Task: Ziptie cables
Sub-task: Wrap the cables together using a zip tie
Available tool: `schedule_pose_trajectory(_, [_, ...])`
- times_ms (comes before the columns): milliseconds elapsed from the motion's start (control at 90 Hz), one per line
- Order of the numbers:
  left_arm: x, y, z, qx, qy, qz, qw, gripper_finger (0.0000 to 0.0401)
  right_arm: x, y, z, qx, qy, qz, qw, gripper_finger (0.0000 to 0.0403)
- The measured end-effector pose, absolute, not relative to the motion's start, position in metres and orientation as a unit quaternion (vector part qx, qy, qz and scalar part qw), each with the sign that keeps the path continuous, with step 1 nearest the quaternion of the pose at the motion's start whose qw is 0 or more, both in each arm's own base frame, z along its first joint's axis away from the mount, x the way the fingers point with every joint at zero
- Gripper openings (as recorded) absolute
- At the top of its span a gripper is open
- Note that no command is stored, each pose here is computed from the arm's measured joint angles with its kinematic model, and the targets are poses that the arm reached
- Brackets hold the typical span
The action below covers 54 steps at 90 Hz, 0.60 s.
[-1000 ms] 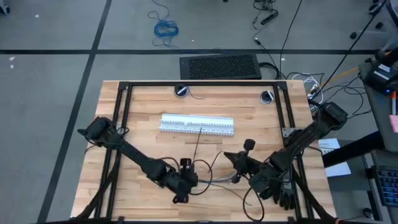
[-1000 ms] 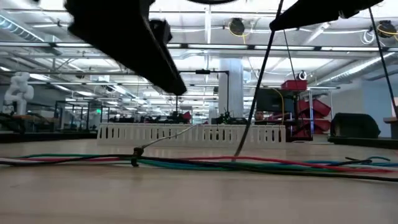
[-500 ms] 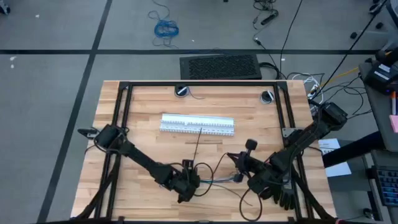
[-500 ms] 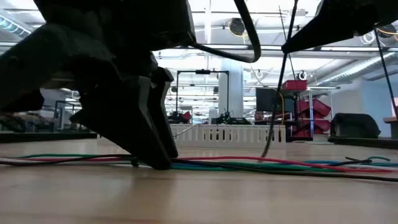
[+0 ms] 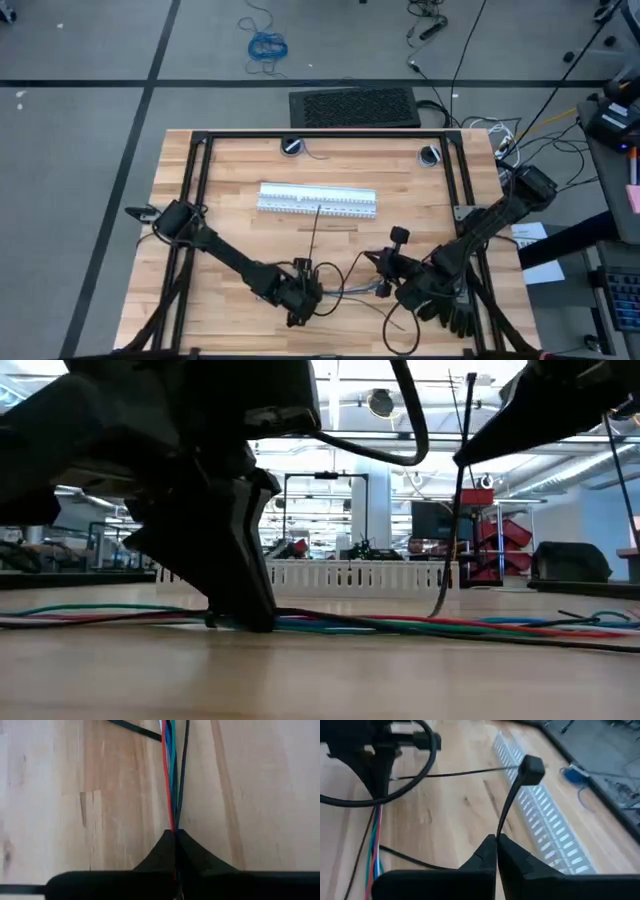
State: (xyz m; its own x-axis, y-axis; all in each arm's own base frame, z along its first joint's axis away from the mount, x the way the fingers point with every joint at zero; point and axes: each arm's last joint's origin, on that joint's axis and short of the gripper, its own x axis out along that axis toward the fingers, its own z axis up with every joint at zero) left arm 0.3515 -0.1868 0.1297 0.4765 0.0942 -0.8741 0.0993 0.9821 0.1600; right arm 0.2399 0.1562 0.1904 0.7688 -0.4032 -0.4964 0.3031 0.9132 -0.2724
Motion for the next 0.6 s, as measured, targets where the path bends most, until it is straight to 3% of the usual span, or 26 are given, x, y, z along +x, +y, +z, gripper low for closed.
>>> schedule_pose_trajectory(600, [0.352,-0.184,0.150,0.111,0.509,0.044,0.852,0.0011,0.261,0.158,0.193,-0.046,0.271,-0.107,0.955,0.0000])
